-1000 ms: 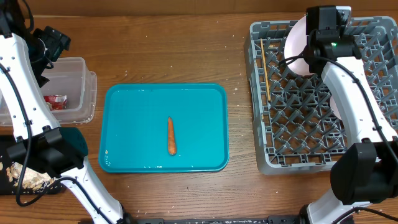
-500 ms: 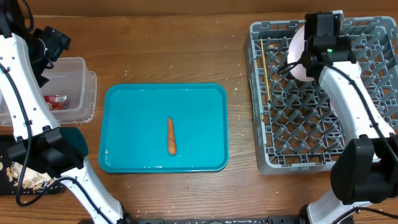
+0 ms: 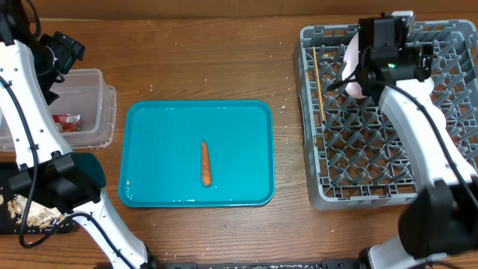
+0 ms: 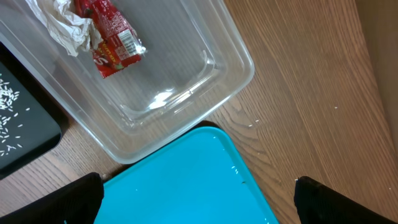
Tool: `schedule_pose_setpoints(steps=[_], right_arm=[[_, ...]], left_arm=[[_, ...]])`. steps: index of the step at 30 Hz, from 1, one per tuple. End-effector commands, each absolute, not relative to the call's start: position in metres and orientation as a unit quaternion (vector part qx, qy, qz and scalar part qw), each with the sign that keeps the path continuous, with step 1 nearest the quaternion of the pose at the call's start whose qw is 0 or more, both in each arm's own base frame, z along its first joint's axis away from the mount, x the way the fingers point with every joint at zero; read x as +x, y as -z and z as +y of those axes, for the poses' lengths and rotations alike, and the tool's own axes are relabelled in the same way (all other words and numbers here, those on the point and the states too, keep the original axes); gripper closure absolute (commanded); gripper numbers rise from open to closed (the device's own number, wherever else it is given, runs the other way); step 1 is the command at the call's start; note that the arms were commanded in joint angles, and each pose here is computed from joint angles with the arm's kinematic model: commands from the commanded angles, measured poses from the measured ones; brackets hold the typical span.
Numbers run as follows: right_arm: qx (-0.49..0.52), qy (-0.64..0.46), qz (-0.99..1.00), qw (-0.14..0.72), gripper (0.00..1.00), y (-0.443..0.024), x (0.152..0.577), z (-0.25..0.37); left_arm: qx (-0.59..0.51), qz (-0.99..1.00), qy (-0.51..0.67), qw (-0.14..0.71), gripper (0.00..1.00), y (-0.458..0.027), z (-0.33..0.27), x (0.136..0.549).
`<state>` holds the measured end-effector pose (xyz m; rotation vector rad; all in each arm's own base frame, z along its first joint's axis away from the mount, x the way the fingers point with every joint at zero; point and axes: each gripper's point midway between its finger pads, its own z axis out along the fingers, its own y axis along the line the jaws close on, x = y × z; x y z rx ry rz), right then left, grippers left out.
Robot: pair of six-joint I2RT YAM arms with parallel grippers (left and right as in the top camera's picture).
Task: Sort waste into correct bins and load items into the dishwasher
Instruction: 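Carry the white plate to the rack's upper right and stand it up, then move the left gripper from the bin over to the carrot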
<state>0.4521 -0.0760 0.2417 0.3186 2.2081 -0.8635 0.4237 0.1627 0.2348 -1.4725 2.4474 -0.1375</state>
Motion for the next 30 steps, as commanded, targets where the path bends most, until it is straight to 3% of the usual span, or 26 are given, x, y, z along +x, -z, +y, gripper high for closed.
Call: schedule_pose_setpoints(steps=[1, 4, 8, 10, 13, 18, 23, 30], right_arm=[[0.170, 0.215, 0.833, 0.481, 0.00, -0.330, 0.435, -0.053], [0.125, 0.053, 0.857, 0.496, 0.00, -0.347, 0.414, -0.005], [-0.014, -0.217, 0.875, 0.433, 0.00, -0.358, 0.360, 0.095], [-0.031, -0.255, 0.879, 0.402, 0.00, -0.353, 0.346, 0.108], [-0.018, -0.245, 0.898, 0.365, 0.00, -0.332, 0.343, 0.105], [0.067, -0.098, 0.940, 0.321, 0.00, -0.281, 0.360, 0.044], [0.178, -0.122, 0.932, 0.291, 0.00, -0.265, 0.370, 0.027], [0.185, -0.105, 0.936, 0.279, 0.00, -0.253, 0.376, 0.022]], left_arm=[[-0.513, 0.846, 0.050, 0.140, 0.00, -0.235, 0.160, 0.426], [-0.513, 0.846, 0.050, 0.140, 0.00, -0.235, 0.160, 0.426], [-0.513, 0.846, 0.050, 0.140, 0.00, -0.235, 0.160, 0.426], [-0.513, 0.846, 0.050, 0.140, 0.00, -0.235, 0.160, 0.426], [-0.513, 0.846, 0.050, 0.140, 0.00, -0.235, 0.160, 0.426], [-0.513, 0.846, 0.050, 0.140, 0.00, -0.235, 0.160, 0.426], [-0.513, 0.846, 0.050, 0.140, 0.00, -0.235, 0.160, 0.426], [-0.513, 0.846, 0.050, 0.140, 0.00, -0.235, 0.160, 0.426]])
